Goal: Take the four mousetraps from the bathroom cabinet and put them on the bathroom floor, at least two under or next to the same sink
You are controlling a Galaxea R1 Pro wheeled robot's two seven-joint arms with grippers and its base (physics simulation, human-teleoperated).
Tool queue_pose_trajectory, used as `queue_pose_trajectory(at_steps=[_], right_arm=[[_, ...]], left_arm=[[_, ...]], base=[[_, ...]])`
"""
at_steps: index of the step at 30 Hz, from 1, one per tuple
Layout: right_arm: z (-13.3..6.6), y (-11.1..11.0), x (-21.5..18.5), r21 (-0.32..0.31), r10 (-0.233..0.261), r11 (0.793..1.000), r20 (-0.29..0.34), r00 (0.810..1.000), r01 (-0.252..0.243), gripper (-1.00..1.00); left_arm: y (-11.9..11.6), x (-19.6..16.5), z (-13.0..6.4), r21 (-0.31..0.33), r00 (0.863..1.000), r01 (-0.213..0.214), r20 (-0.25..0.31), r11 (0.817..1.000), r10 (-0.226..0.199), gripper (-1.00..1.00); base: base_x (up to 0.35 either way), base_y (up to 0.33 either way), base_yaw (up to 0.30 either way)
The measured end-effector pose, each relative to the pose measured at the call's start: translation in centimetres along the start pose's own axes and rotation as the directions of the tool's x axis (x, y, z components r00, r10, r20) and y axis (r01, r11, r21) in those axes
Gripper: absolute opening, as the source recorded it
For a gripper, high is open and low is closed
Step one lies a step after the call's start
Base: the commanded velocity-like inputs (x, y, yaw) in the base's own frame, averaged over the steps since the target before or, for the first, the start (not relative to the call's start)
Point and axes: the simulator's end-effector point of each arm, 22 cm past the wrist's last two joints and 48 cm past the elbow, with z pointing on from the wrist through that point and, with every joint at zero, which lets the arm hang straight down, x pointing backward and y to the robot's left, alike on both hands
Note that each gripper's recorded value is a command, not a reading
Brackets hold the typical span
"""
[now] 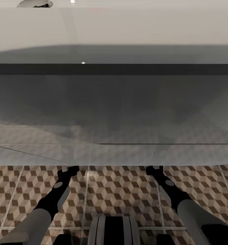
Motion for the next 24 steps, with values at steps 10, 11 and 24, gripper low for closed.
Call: queue_pose_trajectory(at_steps=[10,11,24], right_arm=[[-0.02,0.0,0.13,0.0,0.0,1.0,-0.002,1.0,0.0,-1.0],[-0.02,0.0,0.13,0.0,0.0,1.0,-0.002,1.0,0.0,-1.0],[-0.02,0.01,0.14,0.0,0.0,1.0,-0.003,1.0,0.0,-1.0]], left_arm=[[-0.02,-0.07,0.01,0.0,1.0,0.0,0.001,1.0,0.0,-1.0],[-0.04,-0.12,0.01,0.0,1.0,0.0,0.001,1.0,0.0,-1.0],[-0.22,-0.74,0.05,0.004,1.0,0.003,0.012,1.0,-0.003,-1.0]], base=[[0.0,0.0,0.0],[0.0,0.0,0.0],[0.0,0.0,0.0]])
